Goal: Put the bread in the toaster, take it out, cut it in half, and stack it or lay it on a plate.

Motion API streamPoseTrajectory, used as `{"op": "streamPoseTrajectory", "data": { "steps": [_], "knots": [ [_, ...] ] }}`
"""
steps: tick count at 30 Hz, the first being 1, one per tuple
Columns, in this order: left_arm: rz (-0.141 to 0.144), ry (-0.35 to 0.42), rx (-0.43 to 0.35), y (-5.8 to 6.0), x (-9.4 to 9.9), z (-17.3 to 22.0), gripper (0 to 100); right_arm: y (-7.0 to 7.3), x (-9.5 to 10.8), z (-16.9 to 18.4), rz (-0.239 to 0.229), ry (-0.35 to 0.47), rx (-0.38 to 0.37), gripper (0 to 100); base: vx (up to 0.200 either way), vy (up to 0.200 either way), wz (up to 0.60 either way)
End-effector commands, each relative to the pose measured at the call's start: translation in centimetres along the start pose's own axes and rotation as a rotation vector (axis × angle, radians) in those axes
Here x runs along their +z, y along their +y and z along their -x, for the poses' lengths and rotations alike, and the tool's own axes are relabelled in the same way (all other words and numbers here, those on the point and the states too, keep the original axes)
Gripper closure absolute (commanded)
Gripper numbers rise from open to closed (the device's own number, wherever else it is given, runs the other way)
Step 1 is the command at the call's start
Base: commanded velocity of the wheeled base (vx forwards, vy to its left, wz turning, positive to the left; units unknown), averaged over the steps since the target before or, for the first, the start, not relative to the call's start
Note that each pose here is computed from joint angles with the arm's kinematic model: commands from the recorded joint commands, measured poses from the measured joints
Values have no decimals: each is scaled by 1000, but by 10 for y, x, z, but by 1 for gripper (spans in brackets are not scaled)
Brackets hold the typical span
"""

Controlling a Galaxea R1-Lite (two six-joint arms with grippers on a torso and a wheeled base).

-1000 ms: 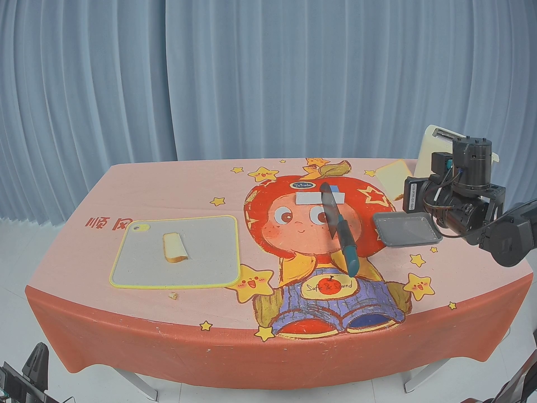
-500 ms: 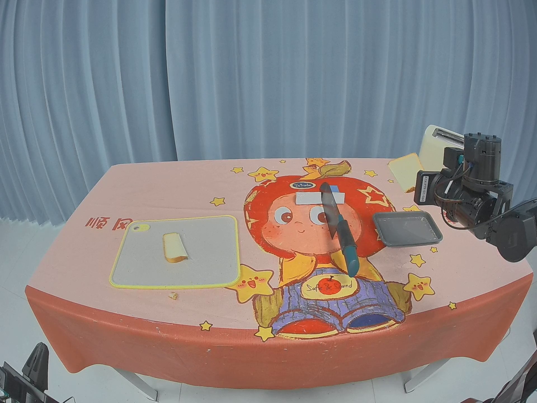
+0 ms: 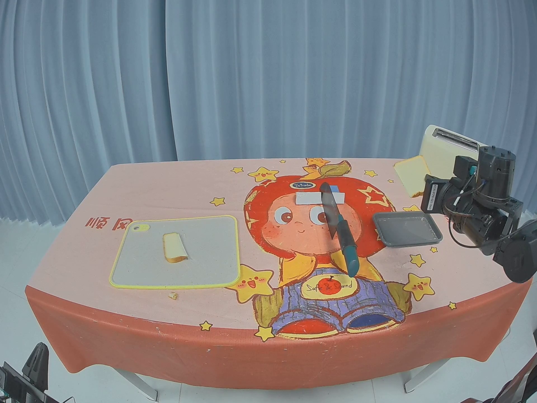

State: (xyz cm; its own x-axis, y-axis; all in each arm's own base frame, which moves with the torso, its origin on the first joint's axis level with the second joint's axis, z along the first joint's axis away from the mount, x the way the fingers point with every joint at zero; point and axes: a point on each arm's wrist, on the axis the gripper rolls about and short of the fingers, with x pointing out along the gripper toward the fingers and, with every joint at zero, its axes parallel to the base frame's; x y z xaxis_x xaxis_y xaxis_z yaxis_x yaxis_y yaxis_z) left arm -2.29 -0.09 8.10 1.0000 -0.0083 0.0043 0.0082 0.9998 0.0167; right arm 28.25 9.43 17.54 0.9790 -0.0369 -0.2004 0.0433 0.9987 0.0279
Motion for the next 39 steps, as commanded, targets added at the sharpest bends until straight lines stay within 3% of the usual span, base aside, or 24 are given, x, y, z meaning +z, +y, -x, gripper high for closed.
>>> {"op": "streamPoseTrajectory", "data": {
  "steps": [1, 12, 24, 39],
  "knots": [
    [1, 1, 1, 0, -5, 0, 100, 1, -11, 3, 25, 23, 7, 100, 0, 0, 0],
    [1, 1, 1, 0, -5, 0, 100, -9, -19, -13, 25, 55, -29, 100, 0, 0, 0],
    [1, 1, 1, 0, -5, 0, 100, -10, -21, -14, 19, 72, -14, 100, 0, 0, 0],
    [0, 1, 1, 0, -5, 0, 100, -20, -58, -46, 40, 199, -41, 100, 0, 0, 0]
  ]
}}
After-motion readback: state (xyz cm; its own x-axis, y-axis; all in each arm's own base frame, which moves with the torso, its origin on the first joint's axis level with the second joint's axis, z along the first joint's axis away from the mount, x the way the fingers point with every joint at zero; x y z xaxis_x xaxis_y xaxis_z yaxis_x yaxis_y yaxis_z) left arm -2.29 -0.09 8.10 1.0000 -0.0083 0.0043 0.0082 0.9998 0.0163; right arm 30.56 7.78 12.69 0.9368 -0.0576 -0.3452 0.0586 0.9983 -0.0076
